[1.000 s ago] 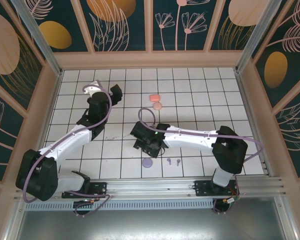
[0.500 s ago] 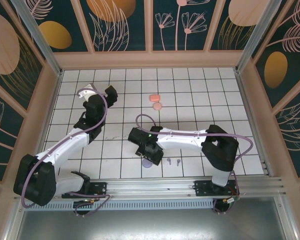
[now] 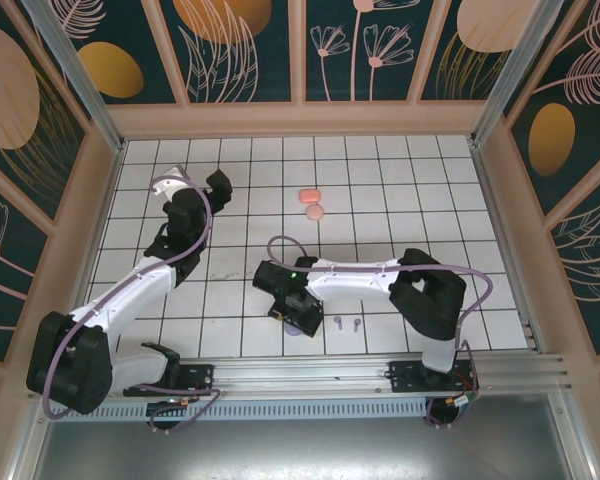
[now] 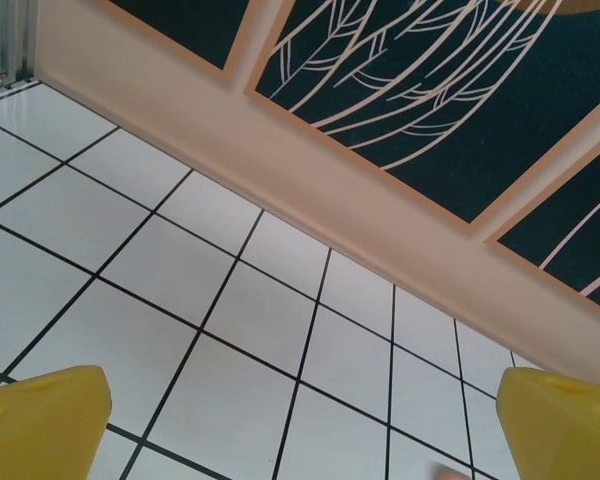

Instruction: Insert wireless bluetooth earbuds into charging case

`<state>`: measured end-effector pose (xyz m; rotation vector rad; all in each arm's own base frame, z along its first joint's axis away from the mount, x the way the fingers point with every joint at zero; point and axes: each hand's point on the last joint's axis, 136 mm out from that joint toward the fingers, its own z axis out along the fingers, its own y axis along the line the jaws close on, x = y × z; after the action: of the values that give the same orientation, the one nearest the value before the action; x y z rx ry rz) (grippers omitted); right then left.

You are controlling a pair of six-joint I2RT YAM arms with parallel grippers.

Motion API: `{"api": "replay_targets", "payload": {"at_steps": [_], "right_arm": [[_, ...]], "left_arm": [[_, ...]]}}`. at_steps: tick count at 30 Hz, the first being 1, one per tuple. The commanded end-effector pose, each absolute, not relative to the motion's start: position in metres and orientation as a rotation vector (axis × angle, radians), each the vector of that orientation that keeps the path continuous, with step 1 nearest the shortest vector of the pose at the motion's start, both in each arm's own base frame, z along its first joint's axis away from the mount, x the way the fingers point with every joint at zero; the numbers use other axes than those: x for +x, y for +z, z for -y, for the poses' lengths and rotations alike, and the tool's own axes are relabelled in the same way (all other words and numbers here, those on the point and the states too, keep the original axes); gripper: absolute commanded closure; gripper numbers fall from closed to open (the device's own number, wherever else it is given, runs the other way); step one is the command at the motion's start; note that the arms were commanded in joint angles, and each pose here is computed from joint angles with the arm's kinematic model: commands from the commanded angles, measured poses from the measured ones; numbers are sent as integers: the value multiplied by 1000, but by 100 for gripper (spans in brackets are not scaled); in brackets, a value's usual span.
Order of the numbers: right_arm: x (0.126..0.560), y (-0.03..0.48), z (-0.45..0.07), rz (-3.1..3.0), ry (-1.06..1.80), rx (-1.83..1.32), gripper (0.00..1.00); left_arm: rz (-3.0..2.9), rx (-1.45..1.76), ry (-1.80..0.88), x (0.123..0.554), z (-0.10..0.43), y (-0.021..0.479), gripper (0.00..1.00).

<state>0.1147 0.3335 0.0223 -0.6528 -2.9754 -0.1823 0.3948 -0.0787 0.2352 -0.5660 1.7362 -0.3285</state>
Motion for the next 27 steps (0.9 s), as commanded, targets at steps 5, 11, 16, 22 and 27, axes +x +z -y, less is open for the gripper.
{"api": "replay_targets", "payload": {"at_steps": [5, 11, 16, 22, 27], "right_arm": [[110, 13, -343, 2940, -175, -651, 30], [115, 9, -344, 2940, -193, -644, 39], [127, 13, -350, 2964, -243, -628, 53], [164, 35, -359, 3049, -386, -617, 66], [209, 56, -355, 3108, -517, -674, 67]], "left_arm": [[-1702, -577, -359, 394, 76, 241, 1], [-1710, -563, -368, 395, 79, 240, 1], [-1722, -551, -383, 397, 83, 239, 1], [-1761, -506, -427, 402, 95, 237, 1], [-1795, -461, -477, 407, 107, 232, 1]]}}
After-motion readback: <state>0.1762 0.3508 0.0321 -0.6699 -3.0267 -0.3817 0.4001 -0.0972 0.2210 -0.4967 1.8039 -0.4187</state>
